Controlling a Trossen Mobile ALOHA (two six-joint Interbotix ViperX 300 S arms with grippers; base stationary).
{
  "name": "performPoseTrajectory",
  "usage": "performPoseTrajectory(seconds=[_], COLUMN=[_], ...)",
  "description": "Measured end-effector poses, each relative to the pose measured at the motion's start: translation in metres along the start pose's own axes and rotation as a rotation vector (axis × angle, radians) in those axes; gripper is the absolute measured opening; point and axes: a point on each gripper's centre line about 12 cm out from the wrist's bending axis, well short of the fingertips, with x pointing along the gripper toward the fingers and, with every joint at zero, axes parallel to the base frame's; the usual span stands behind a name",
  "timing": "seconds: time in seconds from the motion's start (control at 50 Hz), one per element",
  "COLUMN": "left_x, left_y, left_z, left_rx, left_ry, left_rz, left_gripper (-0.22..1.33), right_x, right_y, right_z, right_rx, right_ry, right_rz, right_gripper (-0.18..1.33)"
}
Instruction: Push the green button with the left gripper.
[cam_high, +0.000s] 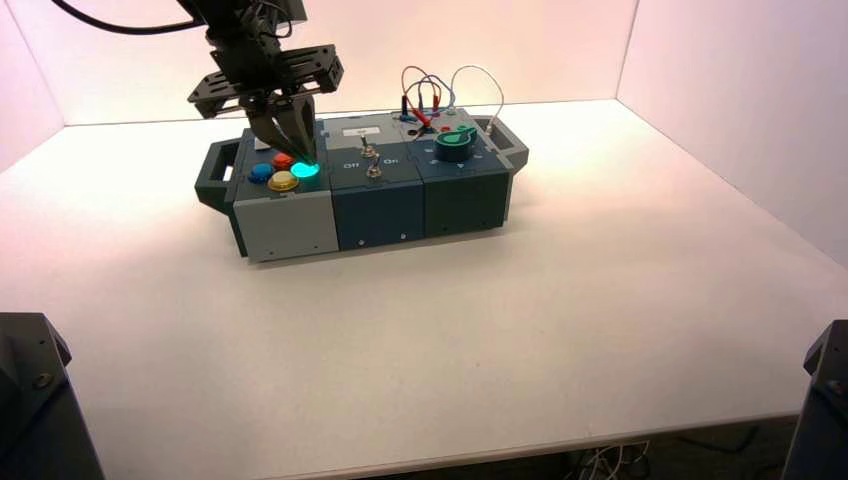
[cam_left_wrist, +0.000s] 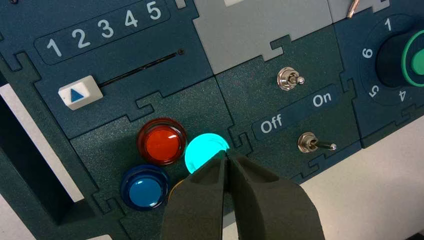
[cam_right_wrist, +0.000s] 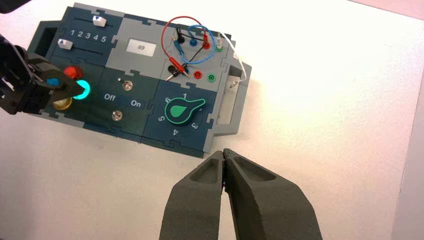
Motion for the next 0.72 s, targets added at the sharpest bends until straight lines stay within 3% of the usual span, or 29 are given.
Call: performPoseTrajectory(seconds=[0.72], left_x=[0.0008], left_y=[0.0017], left_z=[-0.0041], left_rx=[-0.018], left_ry=[-0.002], left_rz=[0.004], left_gripper=[-0.16], right_x=[0.0008], right_y=[0.0000], right_z=[-0.0008], right_rx=[-0.015], right_ry=[0.005], right_rz=[0.000], right_gripper=[-0.14])
